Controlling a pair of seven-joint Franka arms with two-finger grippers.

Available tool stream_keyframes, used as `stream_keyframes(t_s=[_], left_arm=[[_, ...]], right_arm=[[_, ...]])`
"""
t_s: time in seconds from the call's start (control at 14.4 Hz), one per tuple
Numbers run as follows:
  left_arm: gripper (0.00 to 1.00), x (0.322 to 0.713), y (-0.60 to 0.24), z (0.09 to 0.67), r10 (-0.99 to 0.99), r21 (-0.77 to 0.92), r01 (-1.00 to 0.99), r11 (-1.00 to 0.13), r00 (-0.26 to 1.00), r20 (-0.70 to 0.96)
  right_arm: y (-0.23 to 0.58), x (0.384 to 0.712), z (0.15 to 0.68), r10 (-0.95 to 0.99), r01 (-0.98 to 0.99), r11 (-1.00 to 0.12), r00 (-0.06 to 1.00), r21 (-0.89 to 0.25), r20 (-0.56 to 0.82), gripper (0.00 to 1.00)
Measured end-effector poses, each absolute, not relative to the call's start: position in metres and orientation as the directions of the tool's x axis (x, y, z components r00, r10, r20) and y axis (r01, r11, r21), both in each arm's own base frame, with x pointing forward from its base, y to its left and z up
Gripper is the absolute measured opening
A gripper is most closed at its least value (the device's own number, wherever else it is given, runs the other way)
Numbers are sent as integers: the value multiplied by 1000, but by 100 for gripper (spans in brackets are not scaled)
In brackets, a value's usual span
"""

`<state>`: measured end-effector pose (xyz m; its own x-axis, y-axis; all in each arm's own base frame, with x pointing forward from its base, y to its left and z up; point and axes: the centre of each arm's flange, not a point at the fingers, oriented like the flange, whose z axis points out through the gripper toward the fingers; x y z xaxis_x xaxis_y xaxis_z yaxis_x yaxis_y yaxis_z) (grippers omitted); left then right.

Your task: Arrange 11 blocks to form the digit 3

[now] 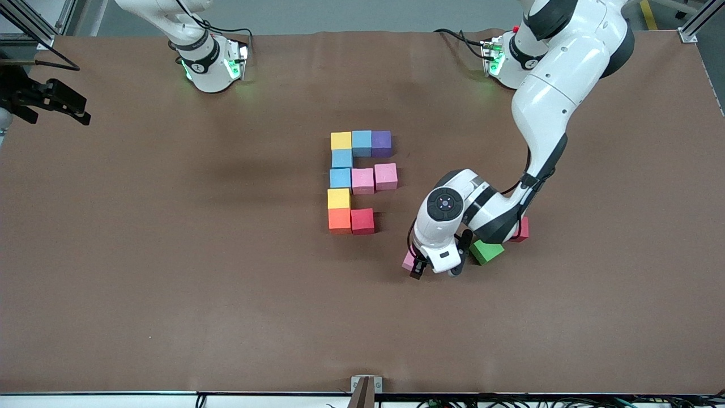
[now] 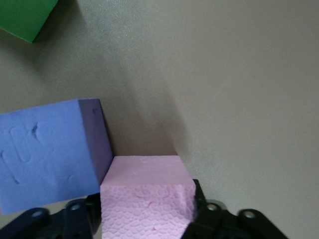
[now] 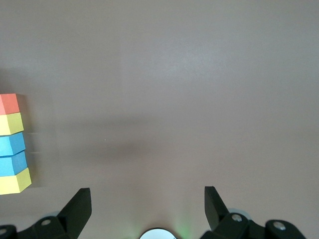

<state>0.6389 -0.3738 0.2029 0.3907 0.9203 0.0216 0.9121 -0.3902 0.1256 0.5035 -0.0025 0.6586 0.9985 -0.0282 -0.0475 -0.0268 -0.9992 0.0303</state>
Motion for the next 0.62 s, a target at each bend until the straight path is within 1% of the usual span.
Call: stream_keyframes(t_s=[0.07,0.28,0.62], left_arm=[[59,639,-374,204,922,126,913,-387,387,22],[59,637,-375,205,948,112,941,-319,319,12],[59,621,-395,216,992,69,990,-121,122,-13]], right_arm=[[-2,503,659,-28,-27,-999,998,30,-48,100],[-3,503,658,-29,-27,-999,998,30,-56,100],[-3,501,659,-30,-28,-999,998,30,-61,100]])
